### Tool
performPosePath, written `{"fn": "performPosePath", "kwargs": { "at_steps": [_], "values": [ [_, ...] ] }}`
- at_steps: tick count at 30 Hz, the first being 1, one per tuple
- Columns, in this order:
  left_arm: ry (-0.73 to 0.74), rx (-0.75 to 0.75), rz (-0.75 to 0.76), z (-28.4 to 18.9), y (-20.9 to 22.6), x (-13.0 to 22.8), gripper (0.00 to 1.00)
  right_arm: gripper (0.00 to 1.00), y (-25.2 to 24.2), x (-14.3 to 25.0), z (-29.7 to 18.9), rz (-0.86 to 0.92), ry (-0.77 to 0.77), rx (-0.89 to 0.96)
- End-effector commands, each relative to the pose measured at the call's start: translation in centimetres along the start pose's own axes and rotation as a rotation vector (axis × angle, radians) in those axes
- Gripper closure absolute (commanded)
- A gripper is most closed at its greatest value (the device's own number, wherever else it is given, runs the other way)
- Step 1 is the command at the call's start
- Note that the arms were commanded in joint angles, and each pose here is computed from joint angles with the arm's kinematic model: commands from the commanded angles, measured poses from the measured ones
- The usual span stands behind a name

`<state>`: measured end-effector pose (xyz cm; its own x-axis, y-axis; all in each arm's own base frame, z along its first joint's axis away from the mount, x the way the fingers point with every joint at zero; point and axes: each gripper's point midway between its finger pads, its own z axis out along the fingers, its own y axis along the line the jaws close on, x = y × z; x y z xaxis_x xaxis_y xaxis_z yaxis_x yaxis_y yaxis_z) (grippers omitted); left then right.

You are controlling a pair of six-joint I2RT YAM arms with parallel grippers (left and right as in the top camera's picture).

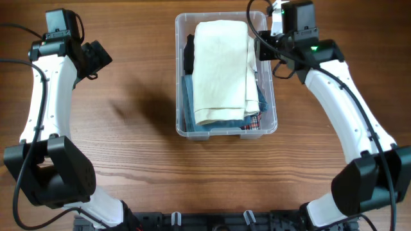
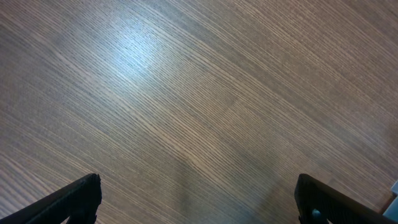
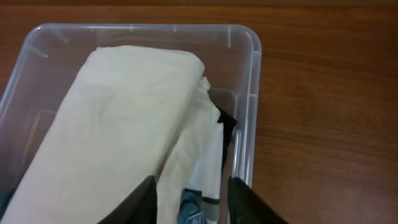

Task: Pack container
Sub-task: 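Release the sweater and press it flat with the right gripper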

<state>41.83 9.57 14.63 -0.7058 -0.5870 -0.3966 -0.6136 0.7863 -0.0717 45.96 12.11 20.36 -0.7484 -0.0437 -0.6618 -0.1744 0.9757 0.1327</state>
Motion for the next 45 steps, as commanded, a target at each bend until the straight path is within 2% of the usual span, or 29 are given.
{"fn": "performPosePath", "kwargs": {
  "at_steps": [1, 7, 11, 21, 25, 30, 34, 37, 41, 45],
  "values": [
    [0.009, -0.002, -0.023, 0.3, 0.3, 0.1, 0.0, 0.96, 2.5, -0.2, -0.9, -0.036, -0.008, -0.048],
    [0.009, -0.002, -0.023, 0.3, 0.3, 0.1, 0.0, 0.96, 4.8, 0.3, -0.3, -0.09, -0.012, -0.021],
    [0.009, -0.002, -0.023, 0.3, 0.3, 0.1, 0.0, 0.96, 4.7, 1.5, 1.4, -0.08, 0.02, 0.02],
    [0.009, -0.003, -0.023, 0.3, 0.3, 0.1, 0.0, 0.96, 2.6, 10.4, 9.0, -0.096, 0.278, 0.081],
    [0.008, -0.002, -0.023, 0.3, 0.3, 0.1, 0.0, 0.96, 1.9, 11.5, 9.5, -0.1, 0.313, 0.12],
    [0.008, -0.002, -0.023, 0.3, 0.3, 0.1, 0.0, 0.96, 3.8, 8.2, 7.1, -0.09, 0.24, 0.046],
    [0.009, -0.002, -0.023, 0.3, 0.3, 0.1, 0.0, 0.96, 5.6, 3.2, 1.9, -0.092, 0.095, -0.007],
    [0.009, -0.002, -0.023, 0.3, 0.3, 0.1, 0.0, 0.96, 6.4, 1.5, -2.5, -0.095, 0.017, -0.037],
    [0.009, -0.002, -0.023, 0.3, 0.3, 0.1, 0.0, 0.96, 7.7, 2.1, -6.2, -0.1, 0.03, -0.124],
    [0.008, -0.002, -0.023, 0.3, 0.3, 0.1, 0.0, 0.96, 7.9, 4.9, -6.0, -0.078, 0.139, -0.148]
  ]
}}
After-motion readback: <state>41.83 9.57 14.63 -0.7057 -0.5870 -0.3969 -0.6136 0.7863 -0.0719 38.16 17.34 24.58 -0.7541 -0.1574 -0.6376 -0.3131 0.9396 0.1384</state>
